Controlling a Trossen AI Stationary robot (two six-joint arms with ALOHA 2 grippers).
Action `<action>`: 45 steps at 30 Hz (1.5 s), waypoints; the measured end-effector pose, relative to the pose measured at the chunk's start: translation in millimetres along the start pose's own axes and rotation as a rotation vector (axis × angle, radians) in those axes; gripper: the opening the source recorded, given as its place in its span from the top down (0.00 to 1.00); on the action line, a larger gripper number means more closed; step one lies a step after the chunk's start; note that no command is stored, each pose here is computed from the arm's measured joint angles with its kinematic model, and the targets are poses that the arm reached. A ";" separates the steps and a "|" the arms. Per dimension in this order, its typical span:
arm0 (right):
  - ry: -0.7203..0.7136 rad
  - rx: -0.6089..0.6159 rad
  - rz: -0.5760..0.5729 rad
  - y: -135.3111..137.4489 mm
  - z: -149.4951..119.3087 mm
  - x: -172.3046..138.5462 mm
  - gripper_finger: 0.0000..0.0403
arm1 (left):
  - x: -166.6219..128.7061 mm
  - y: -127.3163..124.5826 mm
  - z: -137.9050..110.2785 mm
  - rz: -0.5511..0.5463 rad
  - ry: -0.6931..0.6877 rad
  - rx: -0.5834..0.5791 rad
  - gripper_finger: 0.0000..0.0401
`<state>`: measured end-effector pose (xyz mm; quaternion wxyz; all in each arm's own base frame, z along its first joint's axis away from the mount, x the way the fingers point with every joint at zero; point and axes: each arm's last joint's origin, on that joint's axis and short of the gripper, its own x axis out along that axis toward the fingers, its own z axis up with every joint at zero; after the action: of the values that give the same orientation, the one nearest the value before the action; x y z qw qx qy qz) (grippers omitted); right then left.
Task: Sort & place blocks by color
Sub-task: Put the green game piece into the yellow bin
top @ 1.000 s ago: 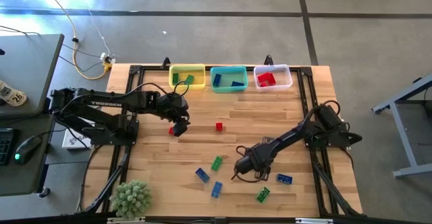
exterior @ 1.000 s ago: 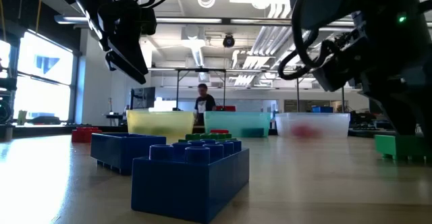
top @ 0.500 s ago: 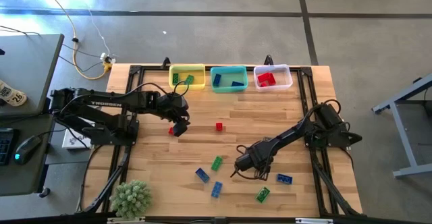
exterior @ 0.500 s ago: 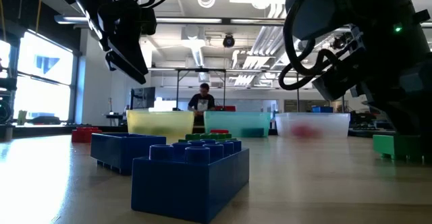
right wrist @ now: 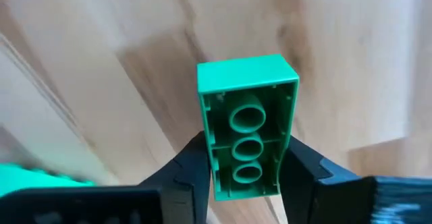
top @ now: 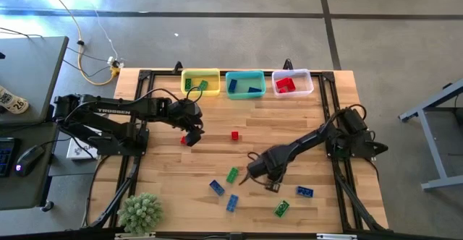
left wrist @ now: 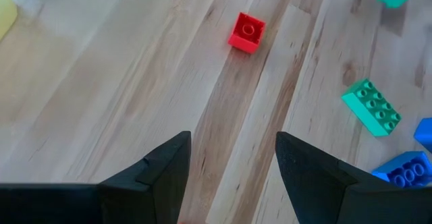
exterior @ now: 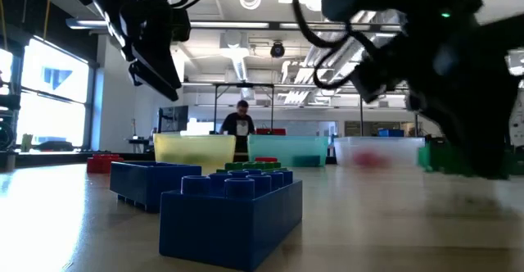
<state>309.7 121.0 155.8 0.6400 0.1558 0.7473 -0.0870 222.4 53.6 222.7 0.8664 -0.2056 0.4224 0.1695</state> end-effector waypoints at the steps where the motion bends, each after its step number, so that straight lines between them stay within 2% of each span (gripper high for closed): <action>1: -0.020 0.007 0.017 -0.7 3.8 -4.5 0.74 | 0.0 -0.1 0.5 -0.002 -0.005 0.005 0.48; 6: -0.148 0.011 0.116 -1.6 26.9 -31.1 0.74 | -0.1 -2.1 4.5 -0.036 -0.043 0.030 0.48; 11: -0.280 0.010 0.146 -6.1 48.2 -58.9 0.74 | -0.9 -6.5 10.6 -0.127 -0.091 0.018 0.48; 17: -0.437 -0.014 0.135 -14.9 68.2 -95.7 0.74 | -3.6 -10.4 20.1 -0.322 -0.101 -0.259 0.48; 20: -0.497 -0.058 0.137 -22.0 76.8 -113.5 0.74 | -5.9 -10.9 25.8 -0.419 -0.106 -0.323 0.48; 25: -0.591 -0.124 0.116 -38.7 90.3 -137.2 0.74 | -9.9 -8.8 36.9 -0.486 -0.197 -0.314 0.48; 29: -0.633 -0.108 0.117 -53.7 98.1 -151.1 0.74 | -13.9 -5.2 44.8 -0.541 -0.262 -0.270 0.48; 34: -0.658 -0.088 0.135 -69.2 104.7 -161.6 0.74 | -16.8 1.5 51.5 -0.542 -0.324 -0.289 0.48; 38: -0.676 -0.062 0.128 -79.8 108.4 -167.3 0.74 | -17.5 9.3 53.9 -0.535 -0.323 -0.388 0.48; 45: -0.689 -0.046 0.104 -96.7 112.9 -172.5 0.74 | -18.6 20.4 56.4 -0.513 -0.338 -0.445 0.48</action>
<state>404.2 -27.7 300.1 0.8617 0.1406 0.4801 -0.0852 239.3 97.1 264.8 0.8723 -0.4569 0.1611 0.0660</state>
